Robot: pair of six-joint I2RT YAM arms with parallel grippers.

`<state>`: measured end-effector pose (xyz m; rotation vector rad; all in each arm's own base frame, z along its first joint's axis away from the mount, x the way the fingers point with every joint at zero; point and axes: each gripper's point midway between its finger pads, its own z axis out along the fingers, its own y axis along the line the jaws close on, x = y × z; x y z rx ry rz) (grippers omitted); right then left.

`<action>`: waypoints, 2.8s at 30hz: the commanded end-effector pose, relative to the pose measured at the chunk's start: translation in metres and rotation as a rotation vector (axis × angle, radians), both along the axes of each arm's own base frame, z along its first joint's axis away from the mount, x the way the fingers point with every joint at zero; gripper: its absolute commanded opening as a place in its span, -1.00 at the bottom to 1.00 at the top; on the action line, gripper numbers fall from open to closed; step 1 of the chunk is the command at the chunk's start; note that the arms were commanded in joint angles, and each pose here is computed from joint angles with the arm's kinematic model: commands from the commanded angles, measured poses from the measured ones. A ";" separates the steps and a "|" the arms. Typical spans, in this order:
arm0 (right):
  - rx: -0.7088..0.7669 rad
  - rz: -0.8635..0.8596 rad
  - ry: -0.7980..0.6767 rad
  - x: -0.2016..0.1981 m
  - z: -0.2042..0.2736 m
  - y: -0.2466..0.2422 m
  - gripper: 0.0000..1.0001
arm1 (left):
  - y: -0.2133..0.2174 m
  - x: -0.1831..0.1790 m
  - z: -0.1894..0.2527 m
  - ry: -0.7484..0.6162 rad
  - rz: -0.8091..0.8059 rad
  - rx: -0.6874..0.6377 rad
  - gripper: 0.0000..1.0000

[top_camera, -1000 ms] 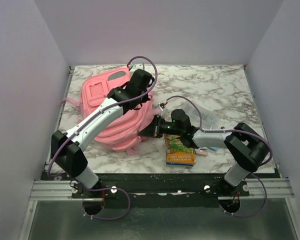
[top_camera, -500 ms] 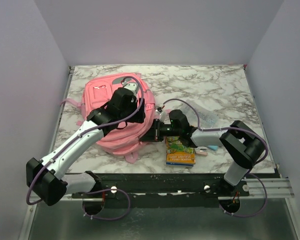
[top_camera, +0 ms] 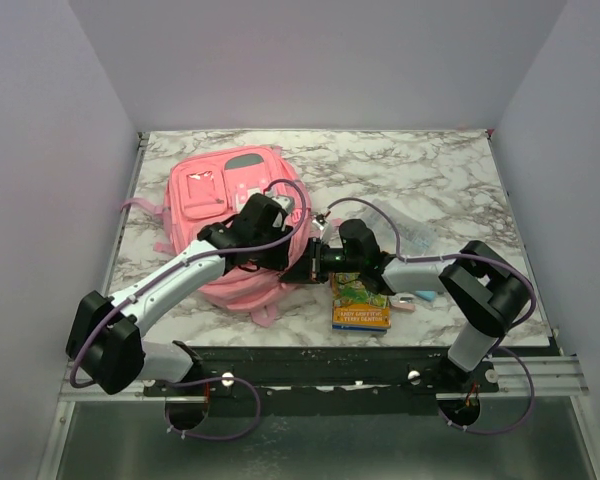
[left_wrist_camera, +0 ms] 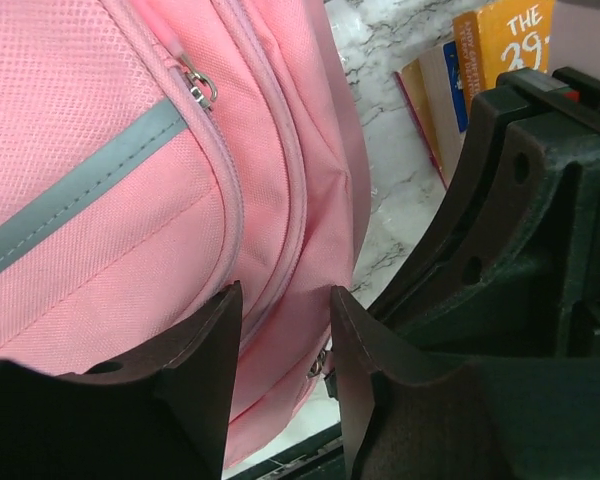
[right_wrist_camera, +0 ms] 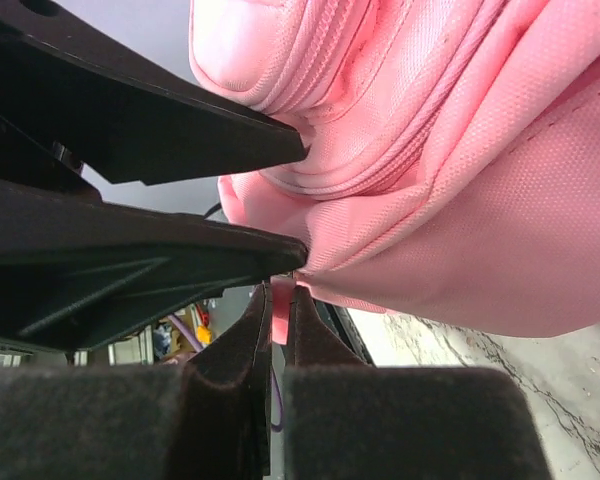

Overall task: Pack the student bag
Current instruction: Unzip the student bag at the center of the board, then adjust the student bag at the center of the board.

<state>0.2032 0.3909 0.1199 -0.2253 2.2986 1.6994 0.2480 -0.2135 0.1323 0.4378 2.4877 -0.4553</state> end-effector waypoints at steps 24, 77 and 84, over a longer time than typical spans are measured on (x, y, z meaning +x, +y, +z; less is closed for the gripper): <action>0.072 0.058 -0.014 -0.018 0.008 -0.005 -0.99 | -0.011 0.011 -0.028 0.017 0.032 0.163 -0.11; 0.092 -0.236 0.280 0.078 -0.027 0.011 -0.79 | 0.013 -0.071 0.066 -0.124 0.120 -0.399 0.93; 0.113 -0.244 0.314 0.077 0.022 0.010 -0.99 | 0.021 -0.065 0.062 -0.099 0.237 -0.399 0.84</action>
